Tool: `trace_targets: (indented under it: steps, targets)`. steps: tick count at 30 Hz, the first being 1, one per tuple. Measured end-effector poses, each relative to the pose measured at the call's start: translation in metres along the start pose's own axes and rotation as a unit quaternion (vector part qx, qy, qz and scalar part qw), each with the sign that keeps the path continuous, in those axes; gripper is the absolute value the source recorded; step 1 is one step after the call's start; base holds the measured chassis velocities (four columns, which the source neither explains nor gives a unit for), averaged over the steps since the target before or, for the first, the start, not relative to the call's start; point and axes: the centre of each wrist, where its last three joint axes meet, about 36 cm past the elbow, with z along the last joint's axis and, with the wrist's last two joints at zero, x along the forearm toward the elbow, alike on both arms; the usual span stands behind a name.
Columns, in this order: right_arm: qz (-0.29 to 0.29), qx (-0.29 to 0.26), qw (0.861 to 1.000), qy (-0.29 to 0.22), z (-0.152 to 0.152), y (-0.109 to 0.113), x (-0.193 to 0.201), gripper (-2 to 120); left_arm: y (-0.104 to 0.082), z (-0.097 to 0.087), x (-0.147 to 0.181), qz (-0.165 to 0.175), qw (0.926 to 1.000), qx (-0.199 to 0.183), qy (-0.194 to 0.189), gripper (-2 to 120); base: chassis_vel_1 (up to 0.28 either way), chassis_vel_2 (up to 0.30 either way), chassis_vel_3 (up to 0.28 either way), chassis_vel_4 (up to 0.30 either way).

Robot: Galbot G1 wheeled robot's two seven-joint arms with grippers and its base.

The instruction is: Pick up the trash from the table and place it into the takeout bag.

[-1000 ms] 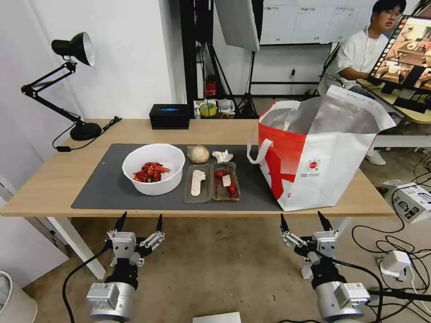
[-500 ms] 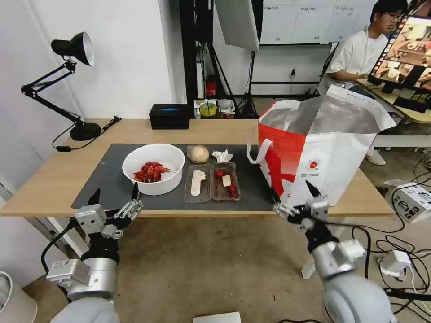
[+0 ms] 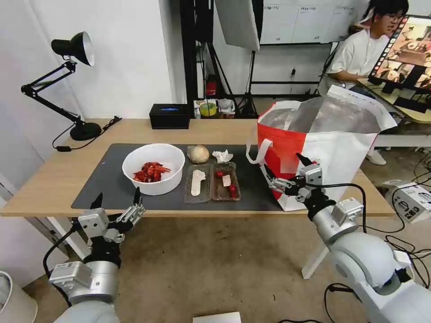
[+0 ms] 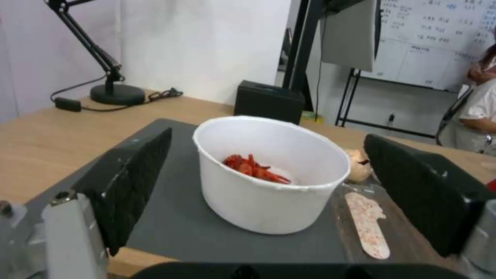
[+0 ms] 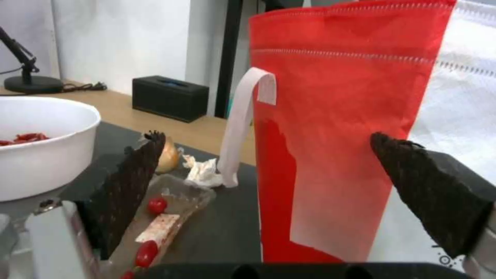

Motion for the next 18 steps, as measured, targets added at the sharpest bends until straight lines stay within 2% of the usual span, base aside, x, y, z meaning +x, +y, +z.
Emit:
trace_targets:
  steps: [13,18]
  targets:
    - [-0.005,-0.008,1.0,0.004,0.004,0.006,0.001,100,-0.004,0.005,0.002,0.005,0.9996,0.017,0.021,100,0.0,0.0,0.0,0.0]
    - [-0.015,-0.013,1.0,0.01,0.007,0.011,0.001,100,-0.008,0.007,0.004,0.015,0.9981,0.043,0.042,100,0.0,0.0,0.0,0.0]
